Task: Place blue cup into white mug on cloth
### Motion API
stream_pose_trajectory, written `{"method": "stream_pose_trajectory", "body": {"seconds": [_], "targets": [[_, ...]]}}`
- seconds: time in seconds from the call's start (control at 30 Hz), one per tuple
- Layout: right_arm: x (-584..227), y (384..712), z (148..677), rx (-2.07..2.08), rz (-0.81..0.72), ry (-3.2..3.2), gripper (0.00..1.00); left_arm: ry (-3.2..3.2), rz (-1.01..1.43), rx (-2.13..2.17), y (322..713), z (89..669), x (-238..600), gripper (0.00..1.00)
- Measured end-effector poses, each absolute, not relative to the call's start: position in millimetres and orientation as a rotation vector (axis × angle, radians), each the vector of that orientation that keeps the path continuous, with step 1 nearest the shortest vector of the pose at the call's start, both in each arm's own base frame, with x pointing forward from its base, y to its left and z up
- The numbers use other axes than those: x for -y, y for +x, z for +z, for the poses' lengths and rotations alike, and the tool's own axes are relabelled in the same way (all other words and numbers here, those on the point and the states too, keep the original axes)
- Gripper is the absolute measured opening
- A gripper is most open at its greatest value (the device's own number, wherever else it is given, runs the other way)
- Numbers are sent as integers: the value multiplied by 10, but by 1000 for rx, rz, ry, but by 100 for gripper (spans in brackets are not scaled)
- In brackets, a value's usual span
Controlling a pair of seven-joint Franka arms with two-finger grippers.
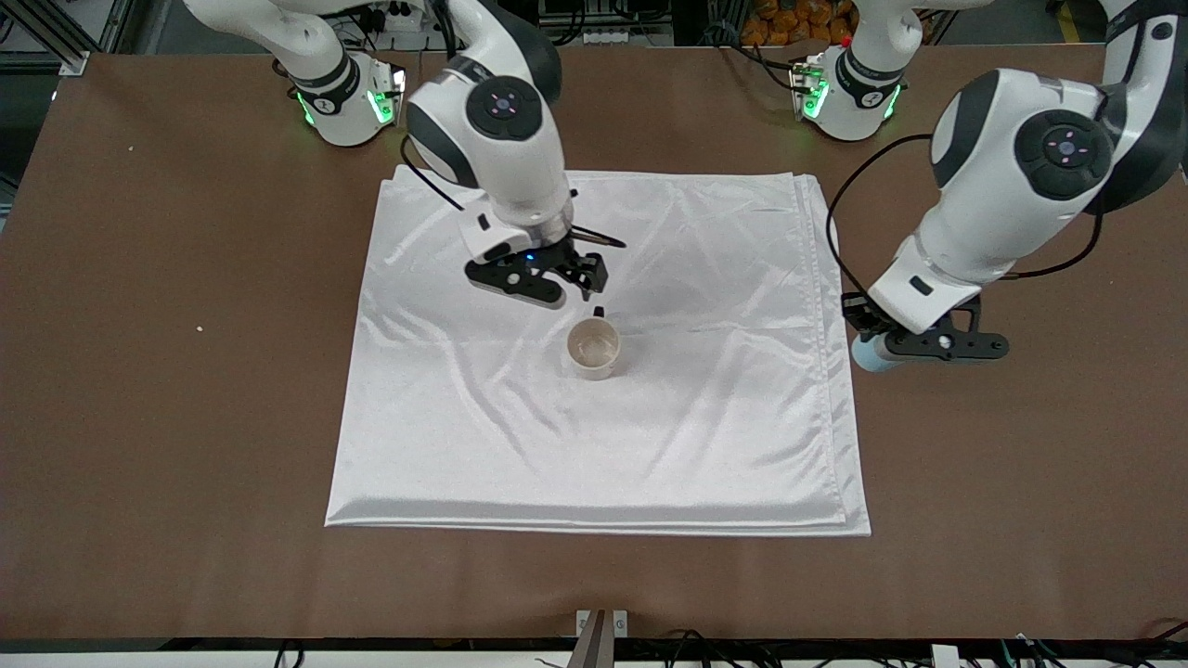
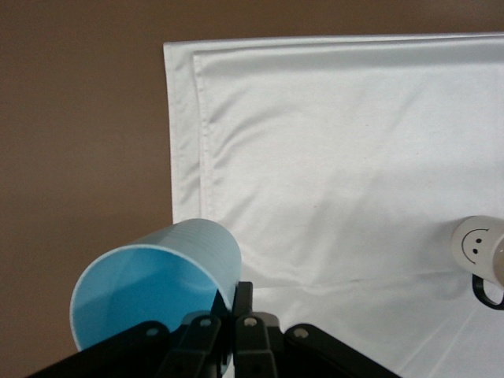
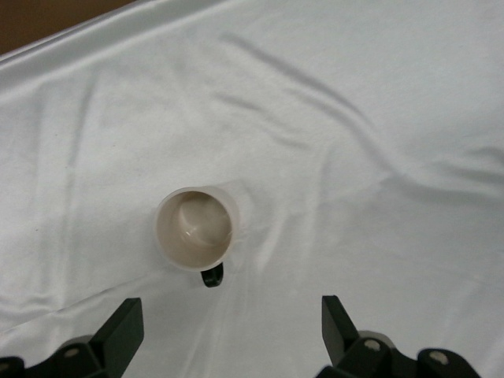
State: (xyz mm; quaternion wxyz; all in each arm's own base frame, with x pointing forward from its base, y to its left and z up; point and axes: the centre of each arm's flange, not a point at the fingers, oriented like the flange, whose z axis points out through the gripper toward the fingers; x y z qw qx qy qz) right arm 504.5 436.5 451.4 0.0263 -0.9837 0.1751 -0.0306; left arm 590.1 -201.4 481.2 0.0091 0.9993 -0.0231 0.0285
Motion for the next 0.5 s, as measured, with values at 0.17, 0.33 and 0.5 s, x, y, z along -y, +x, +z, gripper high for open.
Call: {"method": "stream_pose_trajectory", "body": {"seconds": [0.17,0.33,0.5], "targets": [[-3972,5083,4832,-433,-119,-3090,100,3116,70,40,5837,4711,2461,4],[-3562,5158,5172,-316,-100,-3106,100,3122,47,12,5724,4590,2855,4],[-2996,5227,5570,-162,-80,-3125,100,3113,28,-49,5660,4477,3255,4]]}}
